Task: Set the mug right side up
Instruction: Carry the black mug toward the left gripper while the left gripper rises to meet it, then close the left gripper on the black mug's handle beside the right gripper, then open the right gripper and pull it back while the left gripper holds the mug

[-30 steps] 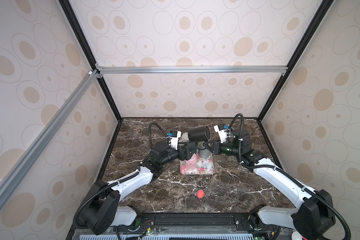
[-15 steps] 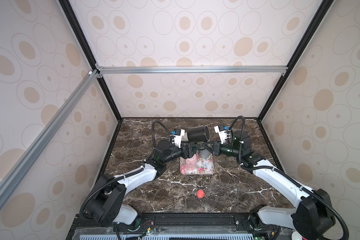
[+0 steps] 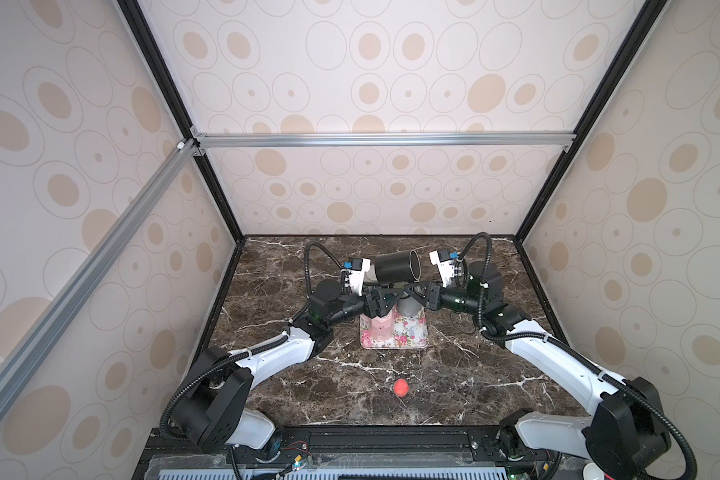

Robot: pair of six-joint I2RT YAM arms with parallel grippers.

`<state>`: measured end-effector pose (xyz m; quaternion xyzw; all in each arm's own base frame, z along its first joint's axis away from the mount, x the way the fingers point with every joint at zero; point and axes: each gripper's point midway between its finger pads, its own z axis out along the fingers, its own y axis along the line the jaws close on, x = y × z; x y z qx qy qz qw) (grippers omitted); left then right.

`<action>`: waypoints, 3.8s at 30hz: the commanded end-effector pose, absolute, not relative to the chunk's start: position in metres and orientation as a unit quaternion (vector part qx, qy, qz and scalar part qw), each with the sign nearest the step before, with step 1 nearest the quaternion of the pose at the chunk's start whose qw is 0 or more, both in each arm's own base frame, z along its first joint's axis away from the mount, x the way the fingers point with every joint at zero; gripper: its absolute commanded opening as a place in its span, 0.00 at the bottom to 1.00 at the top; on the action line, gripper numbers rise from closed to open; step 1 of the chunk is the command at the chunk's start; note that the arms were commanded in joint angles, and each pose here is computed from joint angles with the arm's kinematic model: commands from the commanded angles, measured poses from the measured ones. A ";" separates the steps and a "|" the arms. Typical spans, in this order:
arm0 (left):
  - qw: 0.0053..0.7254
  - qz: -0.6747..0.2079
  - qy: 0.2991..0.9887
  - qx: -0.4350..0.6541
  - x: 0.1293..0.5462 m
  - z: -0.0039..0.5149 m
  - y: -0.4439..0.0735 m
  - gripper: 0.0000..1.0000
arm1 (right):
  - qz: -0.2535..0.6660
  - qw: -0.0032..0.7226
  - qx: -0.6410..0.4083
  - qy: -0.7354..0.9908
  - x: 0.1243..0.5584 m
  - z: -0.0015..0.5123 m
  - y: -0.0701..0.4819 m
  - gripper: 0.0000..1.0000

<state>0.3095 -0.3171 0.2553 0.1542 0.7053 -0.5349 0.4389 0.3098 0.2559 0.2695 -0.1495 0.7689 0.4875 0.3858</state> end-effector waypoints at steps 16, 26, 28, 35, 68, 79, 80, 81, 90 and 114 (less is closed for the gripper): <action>0.454 -0.572 0.659 0.181 0.299 0.295 -0.327 0.74 | 0.521 0.443 -0.182 0.707 0.306 0.319 0.260 0.00; 0.470 -0.571 0.647 0.186 0.298 0.305 -0.326 0.60 | 0.535 0.431 -0.191 0.701 0.302 0.312 0.264 0.00; 0.474 -0.571 0.643 0.189 0.297 0.309 -0.326 0.57 | 0.535 0.426 -0.190 0.705 0.303 0.308 0.264 0.00; 0.482 -0.595 0.614 0.192 0.290 0.325 -0.324 0.51 | 0.534 0.412 -0.183 0.715 0.304 0.294 0.263 0.00; 0.471 -0.567 0.650 0.184 0.303 0.312 -0.328 0.00 | 0.540 0.373 -0.186 0.731 0.314 0.268 0.272 0.00; 0.489 -0.547 0.657 0.173 0.308 0.308 -0.322 0.00 | 0.536 0.389 -0.171 0.729 0.312 0.272 0.263 0.28; 0.489 -0.544 0.660 0.171 0.310 0.307 -0.322 0.00 | 0.535 0.392 -0.170 0.729 0.313 0.272 0.261 0.31; 0.487 -0.540 0.665 0.170 0.312 0.305 -0.322 0.00 | 0.533 0.395 -0.167 0.730 0.312 0.272 0.259 0.35; 0.506 -0.479 0.701 0.153 0.330 0.297 -0.312 0.00 | 0.505 0.415 -0.161 0.740 0.307 0.267 0.244 0.61; 0.511 -0.113 0.851 0.043 0.410 0.250 -0.182 0.00 | 0.314 0.480 -0.103 0.813 0.311 0.199 0.180 0.82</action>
